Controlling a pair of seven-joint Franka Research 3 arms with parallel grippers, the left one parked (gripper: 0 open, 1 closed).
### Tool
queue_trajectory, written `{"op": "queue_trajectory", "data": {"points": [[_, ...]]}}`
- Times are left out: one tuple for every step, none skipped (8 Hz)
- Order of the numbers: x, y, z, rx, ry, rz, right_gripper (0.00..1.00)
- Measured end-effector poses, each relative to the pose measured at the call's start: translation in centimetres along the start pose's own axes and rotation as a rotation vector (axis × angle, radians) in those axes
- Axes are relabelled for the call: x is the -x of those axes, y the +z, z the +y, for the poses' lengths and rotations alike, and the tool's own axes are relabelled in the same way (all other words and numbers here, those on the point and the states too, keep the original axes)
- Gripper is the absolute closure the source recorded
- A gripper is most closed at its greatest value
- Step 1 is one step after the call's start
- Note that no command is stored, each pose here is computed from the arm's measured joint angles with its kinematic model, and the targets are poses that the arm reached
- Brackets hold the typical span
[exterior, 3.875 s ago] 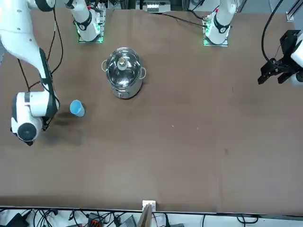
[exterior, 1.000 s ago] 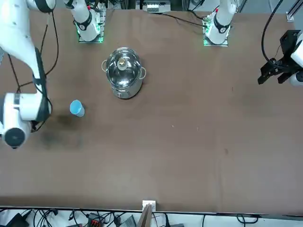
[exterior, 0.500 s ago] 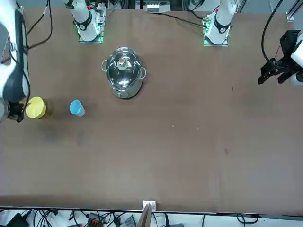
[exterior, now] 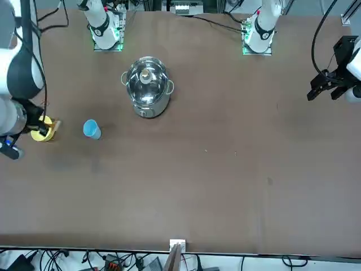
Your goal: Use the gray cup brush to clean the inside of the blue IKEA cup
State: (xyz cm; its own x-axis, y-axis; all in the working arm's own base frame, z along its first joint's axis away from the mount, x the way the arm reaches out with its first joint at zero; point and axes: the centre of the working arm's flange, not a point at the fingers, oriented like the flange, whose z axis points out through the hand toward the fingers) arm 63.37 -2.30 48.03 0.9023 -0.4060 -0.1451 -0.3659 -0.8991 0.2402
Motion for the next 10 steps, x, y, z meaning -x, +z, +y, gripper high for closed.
{"op": "queue_trajectory", "data": {"points": [[0.8,0.1,0.3,-0.038,-0.047,0.009,0.95],[1.6,0.8,0.4,-0.065,-0.090,0.032,0.95],[2.2,2.2,0.5,-0.085,-0.117,0.055,0.95],[2.7,3.8,0.3,-0.110,-0.129,0.073,0.95],[3.1,5.2,-0.3,-0.151,-0.131,0.080,0.95],[3.3,5.9,-1.0,-0.184,-0.133,0.085,0.95],[3.6,6.4,-1.8,-0.198,-0.141,0.092,0.95],[4.0,7.2,-2.6,-0.202,-0.152,0.100,0.95],[4.4,8.3,-3.1,-0.205,-0.158,0.109,0.95],[4.6,9.4,-3.3,-0.207,-0.159,0.116,0.95]]}}
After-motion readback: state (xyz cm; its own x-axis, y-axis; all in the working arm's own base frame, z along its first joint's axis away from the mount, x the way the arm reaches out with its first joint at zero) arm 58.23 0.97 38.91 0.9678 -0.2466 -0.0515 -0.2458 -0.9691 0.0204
